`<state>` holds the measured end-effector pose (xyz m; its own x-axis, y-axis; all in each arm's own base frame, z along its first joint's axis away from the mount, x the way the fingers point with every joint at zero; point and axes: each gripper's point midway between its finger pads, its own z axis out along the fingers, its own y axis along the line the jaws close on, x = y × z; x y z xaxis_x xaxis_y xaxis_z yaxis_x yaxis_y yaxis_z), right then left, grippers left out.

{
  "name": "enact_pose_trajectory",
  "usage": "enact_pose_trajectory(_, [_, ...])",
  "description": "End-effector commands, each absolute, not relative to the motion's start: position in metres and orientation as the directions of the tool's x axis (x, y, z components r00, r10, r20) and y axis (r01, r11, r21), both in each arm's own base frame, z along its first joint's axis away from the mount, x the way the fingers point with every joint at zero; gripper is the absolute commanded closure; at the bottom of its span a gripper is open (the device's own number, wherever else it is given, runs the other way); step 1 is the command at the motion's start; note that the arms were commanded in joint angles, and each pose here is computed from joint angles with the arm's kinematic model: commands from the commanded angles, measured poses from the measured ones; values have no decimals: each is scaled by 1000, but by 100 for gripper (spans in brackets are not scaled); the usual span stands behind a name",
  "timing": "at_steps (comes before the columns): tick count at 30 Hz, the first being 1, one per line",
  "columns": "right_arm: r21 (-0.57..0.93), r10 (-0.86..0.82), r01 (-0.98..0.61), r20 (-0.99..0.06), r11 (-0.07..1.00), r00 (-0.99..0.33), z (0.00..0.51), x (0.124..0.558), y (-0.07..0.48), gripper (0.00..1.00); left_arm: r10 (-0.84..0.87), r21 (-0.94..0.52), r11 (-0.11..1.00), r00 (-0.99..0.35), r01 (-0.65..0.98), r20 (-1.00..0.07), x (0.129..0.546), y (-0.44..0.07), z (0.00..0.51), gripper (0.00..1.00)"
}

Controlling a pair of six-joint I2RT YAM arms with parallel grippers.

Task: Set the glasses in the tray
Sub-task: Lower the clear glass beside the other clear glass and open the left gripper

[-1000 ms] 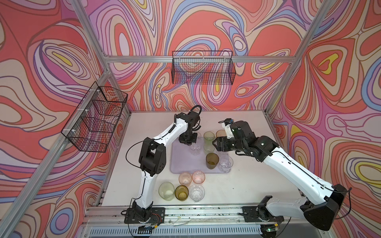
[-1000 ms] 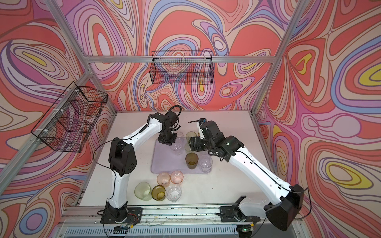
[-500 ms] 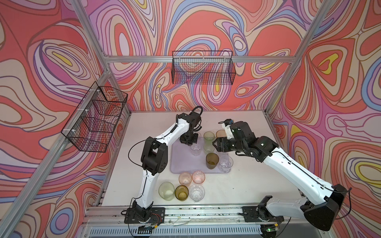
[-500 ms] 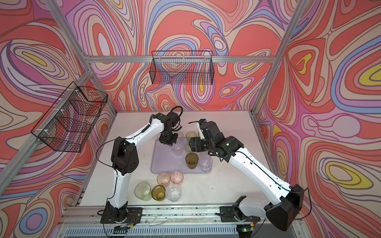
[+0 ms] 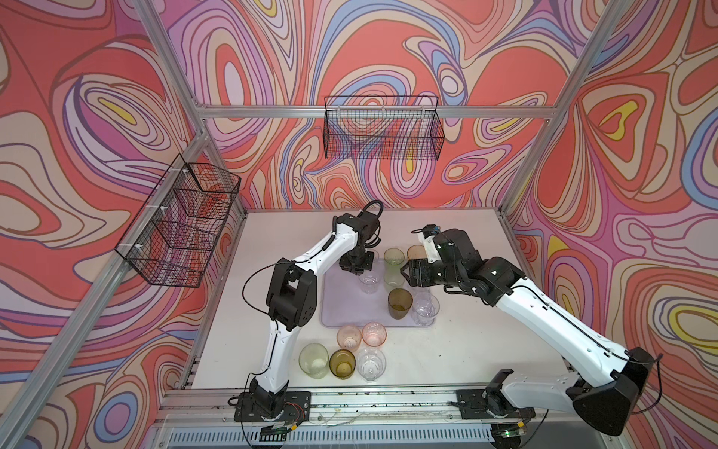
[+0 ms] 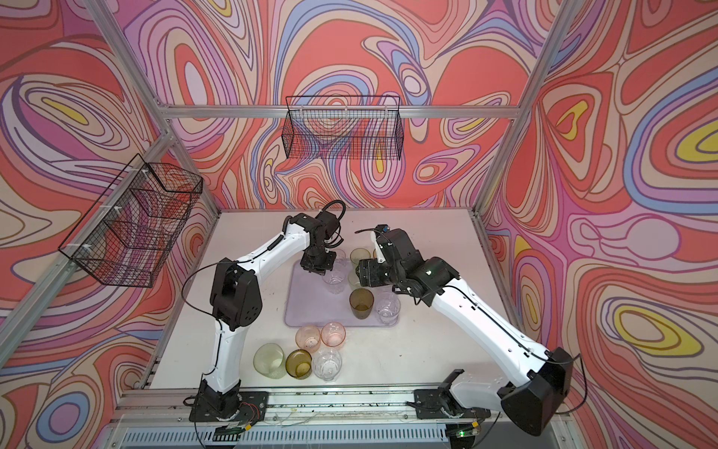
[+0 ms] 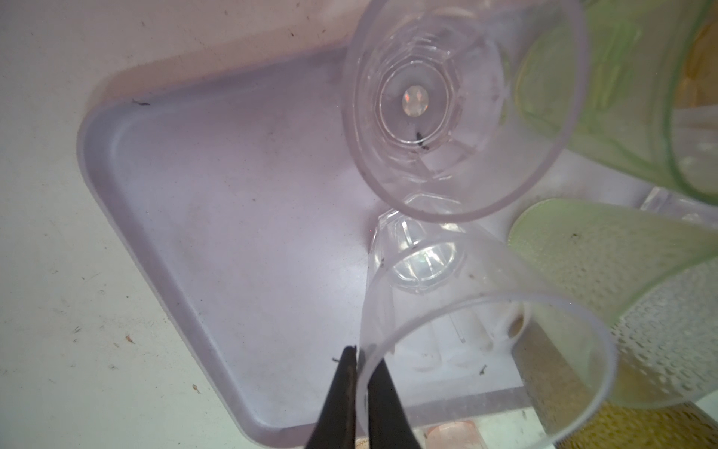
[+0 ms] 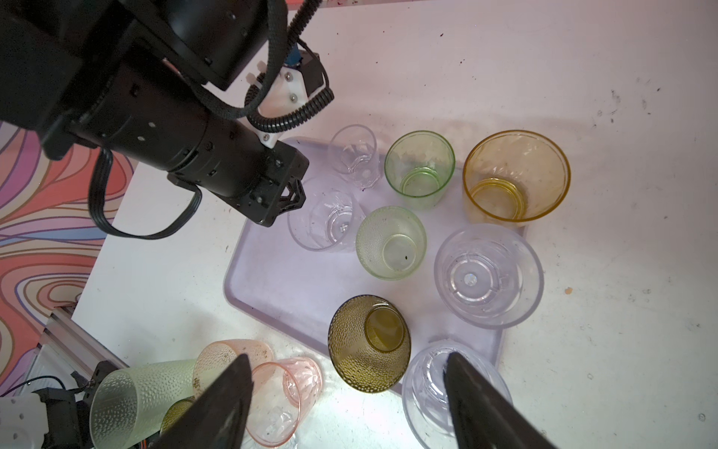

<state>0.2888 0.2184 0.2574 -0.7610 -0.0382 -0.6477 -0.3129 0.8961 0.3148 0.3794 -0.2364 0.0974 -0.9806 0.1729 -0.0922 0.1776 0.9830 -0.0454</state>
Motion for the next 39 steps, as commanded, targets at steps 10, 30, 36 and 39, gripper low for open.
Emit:
enact_pose_trajectory(10, [314,-31,-307,-652,898,-758,259,287,215,19,185,-19,982,-978,188,-93,377,-235,103,73])
enact_pose_trajectory(30, [314,-23,-312,-671,897,-742,265,287,213,19,166,-25,984,-969,174,-181,372,-227,156,71])
enact_pose_trajectory(36, [314,-30,-316,-666,895,-746,261,287,215,19,160,-6,986,-965,164,-207,368,-219,170,71])
enact_pose_trajectory(39, [321,-29,-322,-666,891,-746,258,288,217,19,160,7,987,-965,162,-208,365,-214,174,71])
